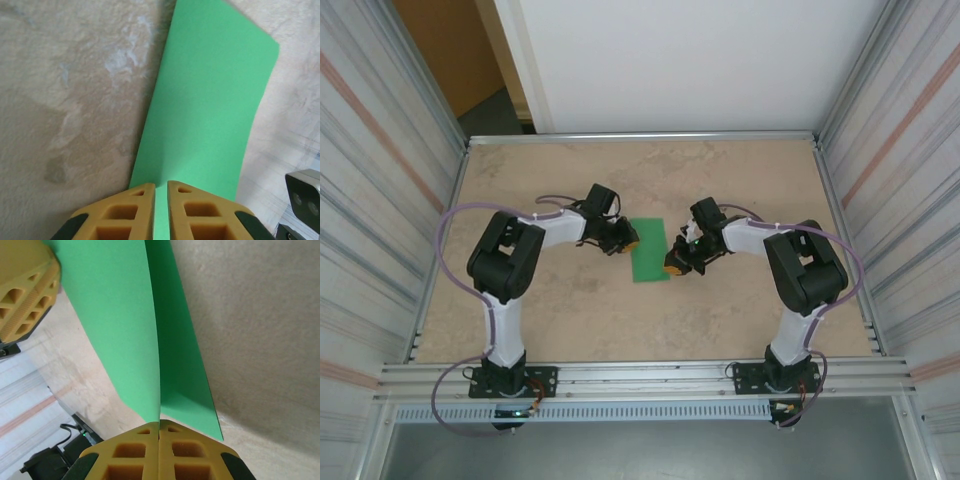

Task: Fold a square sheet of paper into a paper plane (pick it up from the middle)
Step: Fold the triangle a second time at the center of the table.

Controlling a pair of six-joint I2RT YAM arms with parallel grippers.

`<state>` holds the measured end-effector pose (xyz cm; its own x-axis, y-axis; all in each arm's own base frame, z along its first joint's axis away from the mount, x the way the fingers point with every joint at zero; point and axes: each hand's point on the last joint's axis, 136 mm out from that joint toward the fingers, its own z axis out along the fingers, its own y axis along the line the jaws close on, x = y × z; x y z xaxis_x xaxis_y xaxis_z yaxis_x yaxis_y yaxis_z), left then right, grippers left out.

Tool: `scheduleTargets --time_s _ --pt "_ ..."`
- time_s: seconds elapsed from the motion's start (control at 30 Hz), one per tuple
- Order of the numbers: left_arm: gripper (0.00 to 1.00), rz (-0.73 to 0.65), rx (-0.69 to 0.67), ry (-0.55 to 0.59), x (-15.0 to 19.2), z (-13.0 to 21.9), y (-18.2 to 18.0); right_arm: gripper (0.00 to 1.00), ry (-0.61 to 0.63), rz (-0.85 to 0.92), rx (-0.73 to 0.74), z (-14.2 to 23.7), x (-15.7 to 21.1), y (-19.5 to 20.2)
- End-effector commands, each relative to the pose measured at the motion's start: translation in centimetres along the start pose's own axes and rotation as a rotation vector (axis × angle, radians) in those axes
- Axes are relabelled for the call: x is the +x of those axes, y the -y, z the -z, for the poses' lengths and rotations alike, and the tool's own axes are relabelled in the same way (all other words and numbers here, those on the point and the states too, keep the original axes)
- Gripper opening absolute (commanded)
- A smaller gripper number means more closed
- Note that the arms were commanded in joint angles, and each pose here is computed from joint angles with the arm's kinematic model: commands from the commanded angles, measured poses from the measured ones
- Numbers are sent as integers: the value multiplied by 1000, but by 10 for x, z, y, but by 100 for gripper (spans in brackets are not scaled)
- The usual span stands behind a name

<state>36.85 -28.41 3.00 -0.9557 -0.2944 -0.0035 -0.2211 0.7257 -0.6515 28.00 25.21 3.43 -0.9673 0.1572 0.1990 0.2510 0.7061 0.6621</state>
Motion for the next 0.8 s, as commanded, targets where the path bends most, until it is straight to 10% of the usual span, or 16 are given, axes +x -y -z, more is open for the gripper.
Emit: scheduleTargets --time_s 0.0,0.77 --pt "15 -144 97 100 -16 25 37 0 1 -6 22 15 5 2" --pt "11 -193 -3 -109 6 -24 11 0 -36 44 -75 20 9 -17"
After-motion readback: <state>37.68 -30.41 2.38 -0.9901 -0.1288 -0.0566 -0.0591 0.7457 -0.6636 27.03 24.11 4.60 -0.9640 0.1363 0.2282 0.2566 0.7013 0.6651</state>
